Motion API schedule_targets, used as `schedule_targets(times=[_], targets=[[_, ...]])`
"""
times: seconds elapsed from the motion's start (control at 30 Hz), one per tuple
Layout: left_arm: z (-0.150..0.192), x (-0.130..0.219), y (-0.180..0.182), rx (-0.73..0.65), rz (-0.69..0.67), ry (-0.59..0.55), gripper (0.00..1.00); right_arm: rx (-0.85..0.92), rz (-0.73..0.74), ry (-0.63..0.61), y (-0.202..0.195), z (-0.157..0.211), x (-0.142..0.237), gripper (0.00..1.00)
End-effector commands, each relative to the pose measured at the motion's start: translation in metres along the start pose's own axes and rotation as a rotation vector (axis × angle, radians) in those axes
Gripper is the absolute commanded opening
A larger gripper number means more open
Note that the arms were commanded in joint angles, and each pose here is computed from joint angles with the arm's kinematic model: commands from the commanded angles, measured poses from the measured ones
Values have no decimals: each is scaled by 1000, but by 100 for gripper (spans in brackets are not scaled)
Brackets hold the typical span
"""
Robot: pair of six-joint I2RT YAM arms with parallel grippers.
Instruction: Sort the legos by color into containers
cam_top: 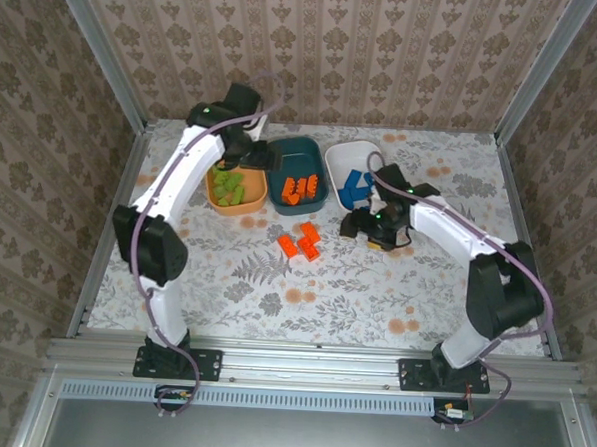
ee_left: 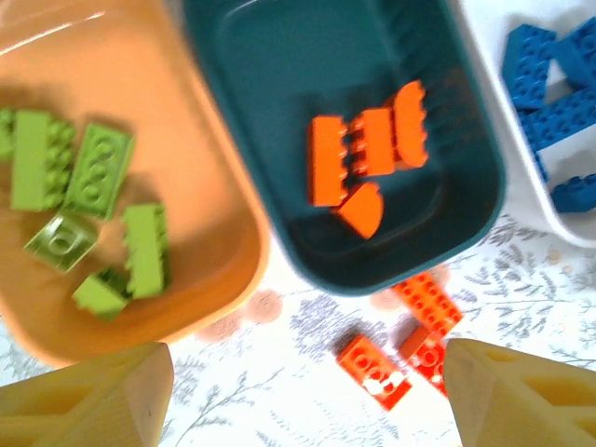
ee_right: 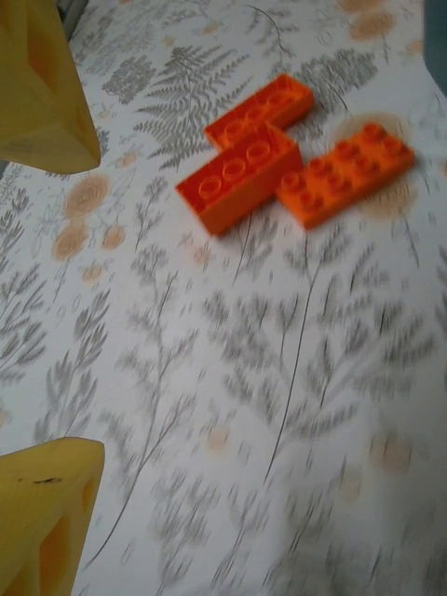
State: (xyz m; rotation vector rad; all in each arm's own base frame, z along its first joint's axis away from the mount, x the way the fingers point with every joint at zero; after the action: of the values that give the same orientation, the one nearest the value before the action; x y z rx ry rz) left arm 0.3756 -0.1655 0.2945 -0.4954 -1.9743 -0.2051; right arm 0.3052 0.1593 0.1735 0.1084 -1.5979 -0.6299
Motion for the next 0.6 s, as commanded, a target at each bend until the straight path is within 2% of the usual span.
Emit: schedule_targets(times=[0.0,0.27,0.4,0.57], targets=[[27,18,18,62,-22,-25,78,105,34,44,25,4,-16,76],[110,30,43,237,-7,-5,79,271,147,151,65,15,-59,76],[129,33,48,288,7,-11,79,341,210,166,72,18,-70,75],[135,34,52,308,21,-11,80,413,275,172,74,21,-76,72]])
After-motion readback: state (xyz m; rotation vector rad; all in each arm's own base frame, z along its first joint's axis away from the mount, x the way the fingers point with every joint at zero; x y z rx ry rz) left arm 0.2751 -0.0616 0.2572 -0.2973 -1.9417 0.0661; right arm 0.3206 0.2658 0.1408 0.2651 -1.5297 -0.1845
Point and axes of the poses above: each hand's point on the last joint's axis, 136 mm out from that joint toward the fingers, its own x axis back along the fingers, its own y axis along the line the jaws close on, z = x × y, the point moved 8 cm from there along x, back along the fingers, and after that the axes turned 13 degrees about -x, right-handed, at the moved point
